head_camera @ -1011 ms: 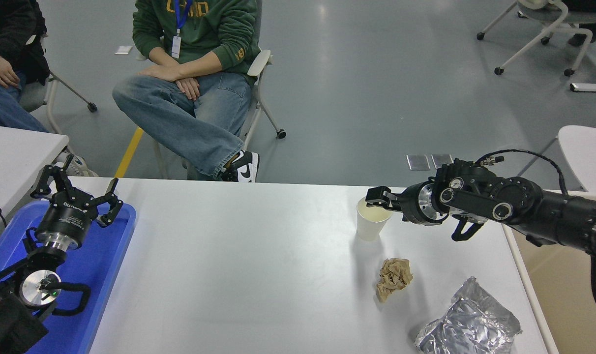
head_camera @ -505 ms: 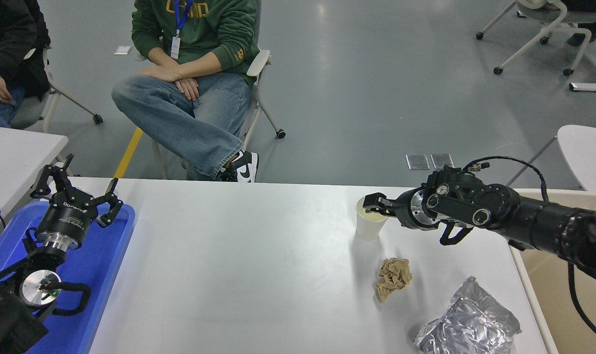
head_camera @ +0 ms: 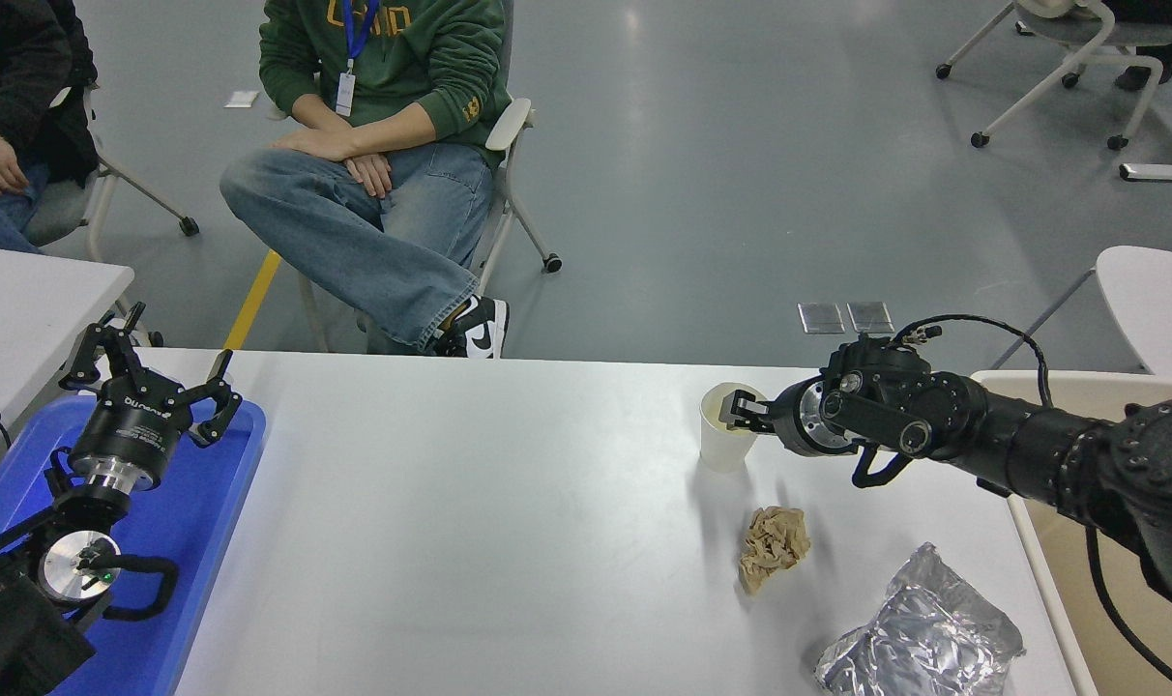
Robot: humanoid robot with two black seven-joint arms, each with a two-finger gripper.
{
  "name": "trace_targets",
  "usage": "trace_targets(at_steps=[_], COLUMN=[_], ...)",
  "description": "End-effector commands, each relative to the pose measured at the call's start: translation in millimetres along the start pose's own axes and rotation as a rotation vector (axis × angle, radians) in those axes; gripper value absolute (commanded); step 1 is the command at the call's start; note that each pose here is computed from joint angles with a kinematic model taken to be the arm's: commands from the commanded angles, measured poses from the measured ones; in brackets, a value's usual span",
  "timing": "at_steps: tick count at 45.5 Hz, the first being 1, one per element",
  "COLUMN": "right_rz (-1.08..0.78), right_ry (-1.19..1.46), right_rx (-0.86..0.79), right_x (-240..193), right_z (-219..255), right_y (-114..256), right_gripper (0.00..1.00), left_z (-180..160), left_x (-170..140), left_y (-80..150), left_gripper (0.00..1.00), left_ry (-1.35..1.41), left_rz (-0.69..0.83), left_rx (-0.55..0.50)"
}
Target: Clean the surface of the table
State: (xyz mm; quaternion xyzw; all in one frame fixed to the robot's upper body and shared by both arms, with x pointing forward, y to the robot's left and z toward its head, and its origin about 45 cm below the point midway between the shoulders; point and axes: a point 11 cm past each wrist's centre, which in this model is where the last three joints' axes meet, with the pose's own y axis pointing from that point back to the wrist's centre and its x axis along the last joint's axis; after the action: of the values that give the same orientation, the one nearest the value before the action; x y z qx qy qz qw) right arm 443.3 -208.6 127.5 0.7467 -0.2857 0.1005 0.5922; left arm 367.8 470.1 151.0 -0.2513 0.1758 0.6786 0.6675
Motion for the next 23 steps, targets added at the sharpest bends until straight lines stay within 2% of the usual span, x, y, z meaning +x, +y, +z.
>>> trace_targets(at_steps=[1,3,23], right_rz=[-0.029,-0.035,-0.064], right_ry=[0.013,0.015,-0.004], right_rx=[0.002,0.004,0.027], right_x=[-0.4,0.0,3.6], right_z=[-3.3,-4.4,-13.3], right_y=[1.1,1.7,6.3], right_gripper=[0.12,0.00,0.00], left_z=[0.0,0.0,0.0], left_x=[0.0,0.0,0.0], left_y=[0.0,0.0,0.0], left_gripper=[1.00,1.00,1.00], left_ry=[0.000,0.000,0.000], left_rz=[0.000,0.000,0.000], left_rx=[0.000,0.000,0.000])
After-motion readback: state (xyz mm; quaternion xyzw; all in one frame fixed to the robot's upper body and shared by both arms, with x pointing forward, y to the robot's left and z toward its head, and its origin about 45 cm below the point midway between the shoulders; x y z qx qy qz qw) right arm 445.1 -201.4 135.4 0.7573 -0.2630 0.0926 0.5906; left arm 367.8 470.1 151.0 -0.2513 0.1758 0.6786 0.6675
